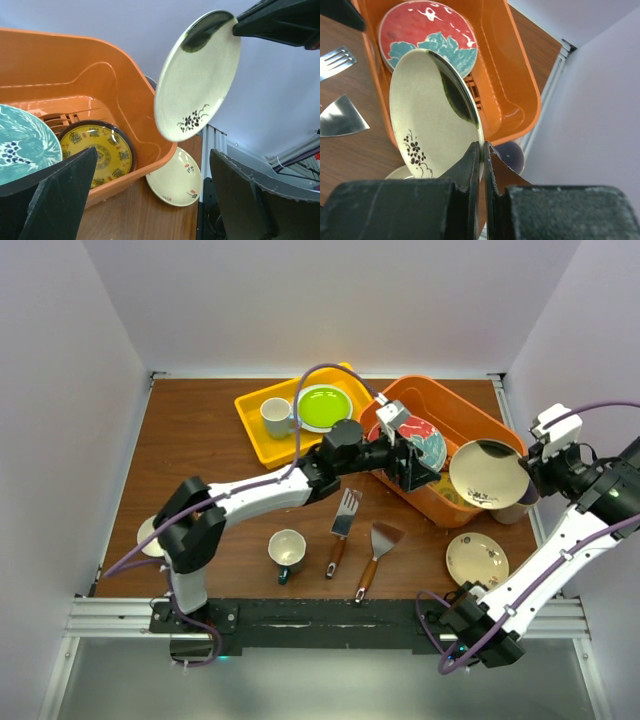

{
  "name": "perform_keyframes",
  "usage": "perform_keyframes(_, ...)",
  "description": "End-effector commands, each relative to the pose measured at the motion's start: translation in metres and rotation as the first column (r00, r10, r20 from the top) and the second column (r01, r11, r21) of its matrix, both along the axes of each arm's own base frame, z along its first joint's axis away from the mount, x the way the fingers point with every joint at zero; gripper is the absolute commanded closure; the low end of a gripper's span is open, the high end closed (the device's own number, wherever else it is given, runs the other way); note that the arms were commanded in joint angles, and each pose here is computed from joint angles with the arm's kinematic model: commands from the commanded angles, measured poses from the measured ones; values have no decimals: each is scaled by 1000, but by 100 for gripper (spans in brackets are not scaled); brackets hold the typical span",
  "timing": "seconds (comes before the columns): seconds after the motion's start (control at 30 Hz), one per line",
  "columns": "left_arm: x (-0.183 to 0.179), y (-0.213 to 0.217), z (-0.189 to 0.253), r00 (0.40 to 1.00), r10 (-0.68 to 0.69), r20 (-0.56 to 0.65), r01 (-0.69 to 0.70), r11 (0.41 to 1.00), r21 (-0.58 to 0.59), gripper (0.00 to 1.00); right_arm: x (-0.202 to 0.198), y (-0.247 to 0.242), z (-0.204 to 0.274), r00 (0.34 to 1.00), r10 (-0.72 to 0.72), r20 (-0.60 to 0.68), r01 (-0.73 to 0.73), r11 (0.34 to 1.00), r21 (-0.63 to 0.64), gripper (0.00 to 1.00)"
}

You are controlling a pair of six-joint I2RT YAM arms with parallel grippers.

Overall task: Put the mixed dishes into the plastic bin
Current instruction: Pick up the plate from the corner of the board.

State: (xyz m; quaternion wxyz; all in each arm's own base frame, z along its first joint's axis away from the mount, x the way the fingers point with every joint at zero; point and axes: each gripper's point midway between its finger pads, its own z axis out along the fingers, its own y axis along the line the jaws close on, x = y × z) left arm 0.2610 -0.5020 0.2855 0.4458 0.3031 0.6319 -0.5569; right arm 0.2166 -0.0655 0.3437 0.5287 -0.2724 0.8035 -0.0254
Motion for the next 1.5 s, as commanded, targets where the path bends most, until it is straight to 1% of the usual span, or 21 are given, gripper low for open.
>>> perform_keyframes(0.0, 3, -22, 35, 999, 0, 33, 3, 995, -101, 0, -7, 30, -11, 997, 60, -55, -51, 985, 165, 100)
perform_keyframes(0.13, -3, -34, 38, 999, -43, 19, 45, 991, -126, 6, -4, 37, -20, 993, 92, -79, -73, 975, 208, 100)
perform_keyframes(0.23, -10, -41, 40, 995, -95, 12, 96, 985, -142, 19, -1, 42, -26, 989, 113, -93, -88, 968, 234, 100)
perform_keyframes(0.27, -11, -43, 42, 994, -107, 5, 106, 983, -150, 28, 0, 43, -27, 989, 118, -93, -93, 967, 237, 100)
perform_keyframes(0.33, -15, -44, 41, 992, -129, -2, 127, 980, -150, 39, 1, 47, -32, 986, 126, -107, -95, 961, 259, 100)
perform_keyframes(0.37, -16, -44, 42, 991, -137, -1, 135, 979, -151, 57, 2, 48, -32, 986, 130, -103, -100, 961, 259, 100)
perform_keyframes(0.43, -19, -43, 39, 988, -153, -9, 151, 979, -139, 72, 3, 52, -35, 983, 143, -113, -107, 954, 280, 100)
perform_keyframes(0.47, -22, -42, 40, 987, -158, -7, 155, 978, -136, 85, 5, 53, -36, 983, 147, -113, -109, 952, 285, 100)
perform_keyframes(0.53, -24, -39, 40, 986, -164, -5, 162, 978, -129, 100, 7, 58, -39, 979, 162, -127, -116, 944, 310, 100)
perform_keyframes(0.73, -33, -11, 50, 994, -113, 10, 113, 987, -111, 100, 11, 77, -55, 954, 236, -184, -151, 910, 387, 100)
perform_keyframes(0.83, -34, 13, 55, 1000, -31, -6, 30, 993, -118, 100, 10, 96, -65, 924, 309, -224, -189, 880, 435, 82)
perform_keyframes(0.87, -39, 26, 55, 1000, -5, -24, 2, 993, -120, 100, 11, 101, -67, 916, 328, -230, -202, 874, 443, 69)
perform_keyframes(0.97, -41, 56, 53, 994, 91, -60, -98, 986, -134, 100, 10, 126, -76, 874, 410, -260, -254, 842, 476, 50)
perform_keyframes(1.0, -37, 66, 53, 987, 140, -72, -149, 979, -142, 100, 5, 141, -81, 845, 456, -281, -277, 821, 500, 37)
perform_keyframes(1.07, -45, 93, 52, 978, 187, -91, -200, 967, -160, 100, 8, 153, -84, 826, 490, -280, -311, 809, 498, 25)
perform_keyframes(1.1, -42, 104, 51, 967, 236, -100, -250, 954, -165, 100, 3, 168, -88, 791, 534, -298, -338, 788, 515, 15)
perform_keyframes(1.17, -51, 130, 47, 955, 277, -110, -293, 939, -178, 100, 5, 180, -91, 772, 561, -300, -373, 781, 501, 8)
perform_keyframes(1.2, -49, 141, 46, 941, 317, -119, -335, 924, -182, 100, 0, 192, -92, 742, 598, -305, -405, 761, 506, 3)
perform_keyframes(1.23, -51, 148, 42, 936, 328, -127, -347, 921, -178, 100, 0, 198, -94, 723, 616, -312, -419, 751, 510, 1)
perform_keyframes(1.33, -53, 177, 33, 903, 399, -156, -424, 886, -187, 100, -3, 217, -97, 670, 670, -321, -462, 714, 525, 1)
perform_keyframes(1.47, -57, 203, 22, 870, 448, -204, -487, 846, -217, 100, 5, 233, -93, 645, 703, -298, -480, 677, 558, 1)
